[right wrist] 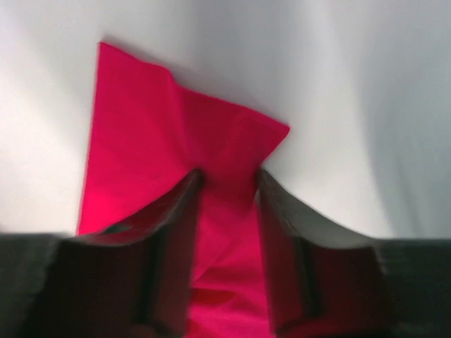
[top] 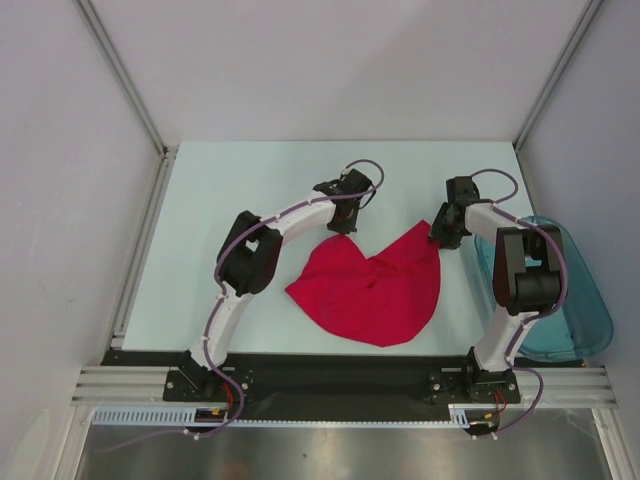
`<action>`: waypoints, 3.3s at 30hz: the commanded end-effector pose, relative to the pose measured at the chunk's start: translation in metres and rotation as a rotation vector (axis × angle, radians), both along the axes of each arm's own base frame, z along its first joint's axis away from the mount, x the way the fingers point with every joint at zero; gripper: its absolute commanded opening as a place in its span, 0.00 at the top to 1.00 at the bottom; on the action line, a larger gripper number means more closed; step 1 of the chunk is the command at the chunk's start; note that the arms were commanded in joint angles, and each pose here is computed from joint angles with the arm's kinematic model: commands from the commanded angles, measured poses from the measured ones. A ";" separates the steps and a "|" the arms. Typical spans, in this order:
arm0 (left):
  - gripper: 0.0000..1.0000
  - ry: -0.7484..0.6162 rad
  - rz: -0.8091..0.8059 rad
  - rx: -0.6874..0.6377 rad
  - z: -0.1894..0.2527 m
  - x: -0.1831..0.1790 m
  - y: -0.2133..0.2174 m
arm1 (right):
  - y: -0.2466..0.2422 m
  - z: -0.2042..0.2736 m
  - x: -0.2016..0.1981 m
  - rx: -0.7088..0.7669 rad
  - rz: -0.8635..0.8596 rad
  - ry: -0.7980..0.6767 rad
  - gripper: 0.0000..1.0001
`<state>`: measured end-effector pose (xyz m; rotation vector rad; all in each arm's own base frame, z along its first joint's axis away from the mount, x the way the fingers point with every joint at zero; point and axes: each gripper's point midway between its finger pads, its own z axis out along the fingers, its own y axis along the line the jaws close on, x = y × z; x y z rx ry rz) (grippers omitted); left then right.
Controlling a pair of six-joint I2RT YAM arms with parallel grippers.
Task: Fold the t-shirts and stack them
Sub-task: Flatten the tshirt out
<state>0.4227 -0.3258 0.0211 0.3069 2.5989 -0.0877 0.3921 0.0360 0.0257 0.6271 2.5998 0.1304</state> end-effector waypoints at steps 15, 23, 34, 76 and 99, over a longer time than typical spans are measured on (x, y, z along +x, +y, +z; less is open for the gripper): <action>1.00 -0.579 0.269 -0.216 0.313 0.079 0.163 | -0.029 0.250 0.121 -0.195 -0.023 -0.514 1.00; 1.00 -0.844 0.404 -0.287 0.441 0.031 0.277 | -0.035 0.393 0.075 -0.174 -0.063 -0.836 1.00; 0.00 -0.488 0.702 -0.241 0.233 -0.084 0.327 | 0.077 0.188 -0.096 0.379 0.258 -0.456 0.41; 0.25 0.007 0.532 -0.131 0.043 0.077 0.300 | 0.002 0.108 0.231 -0.067 0.161 -0.539 0.11; 0.11 -0.071 0.624 -0.188 0.091 0.006 0.272 | -0.016 0.116 0.129 -0.158 0.140 -0.267 0.13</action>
